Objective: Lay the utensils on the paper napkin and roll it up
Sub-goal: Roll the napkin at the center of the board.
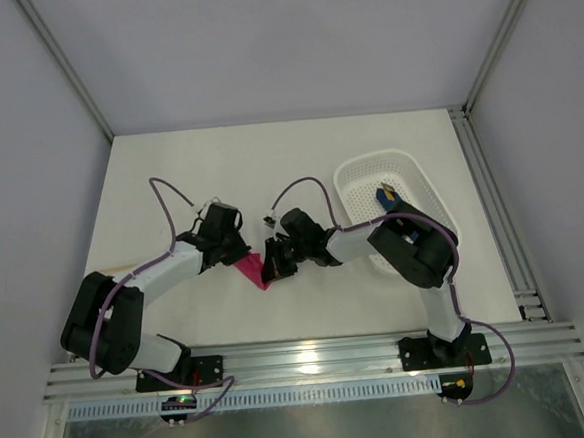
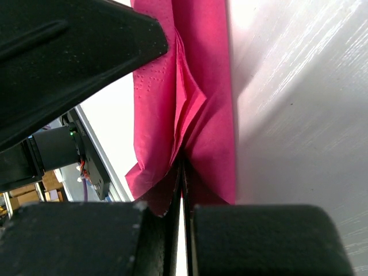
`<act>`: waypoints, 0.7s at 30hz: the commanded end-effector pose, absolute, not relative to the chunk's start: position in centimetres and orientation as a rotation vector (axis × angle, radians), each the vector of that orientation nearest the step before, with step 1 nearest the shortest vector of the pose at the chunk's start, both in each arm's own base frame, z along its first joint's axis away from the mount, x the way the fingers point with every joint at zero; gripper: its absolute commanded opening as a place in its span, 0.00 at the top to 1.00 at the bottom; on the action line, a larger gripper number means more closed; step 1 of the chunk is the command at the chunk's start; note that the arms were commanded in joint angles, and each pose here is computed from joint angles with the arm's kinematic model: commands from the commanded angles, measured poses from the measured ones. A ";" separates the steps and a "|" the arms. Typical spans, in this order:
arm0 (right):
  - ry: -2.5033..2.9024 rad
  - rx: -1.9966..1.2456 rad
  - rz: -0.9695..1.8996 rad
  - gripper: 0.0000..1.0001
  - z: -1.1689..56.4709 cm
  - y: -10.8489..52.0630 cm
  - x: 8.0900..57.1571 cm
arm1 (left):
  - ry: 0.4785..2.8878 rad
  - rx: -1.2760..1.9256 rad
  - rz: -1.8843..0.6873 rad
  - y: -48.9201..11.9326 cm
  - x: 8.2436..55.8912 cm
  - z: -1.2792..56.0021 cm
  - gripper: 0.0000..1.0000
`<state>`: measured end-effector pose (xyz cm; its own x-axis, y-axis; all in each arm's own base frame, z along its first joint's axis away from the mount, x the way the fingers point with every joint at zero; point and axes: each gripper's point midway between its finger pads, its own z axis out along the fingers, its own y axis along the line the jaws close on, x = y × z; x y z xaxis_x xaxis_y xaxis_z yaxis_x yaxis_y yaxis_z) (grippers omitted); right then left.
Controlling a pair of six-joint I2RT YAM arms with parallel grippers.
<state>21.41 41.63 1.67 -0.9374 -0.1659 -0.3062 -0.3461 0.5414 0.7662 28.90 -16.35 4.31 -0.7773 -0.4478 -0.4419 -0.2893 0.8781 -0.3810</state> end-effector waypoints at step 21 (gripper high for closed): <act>2.679 -0.403 1.183 0.96 -2.1 39.7 21.8 | 2.317 -0.465 -0.548 -17.6 31.1 9.6 1.00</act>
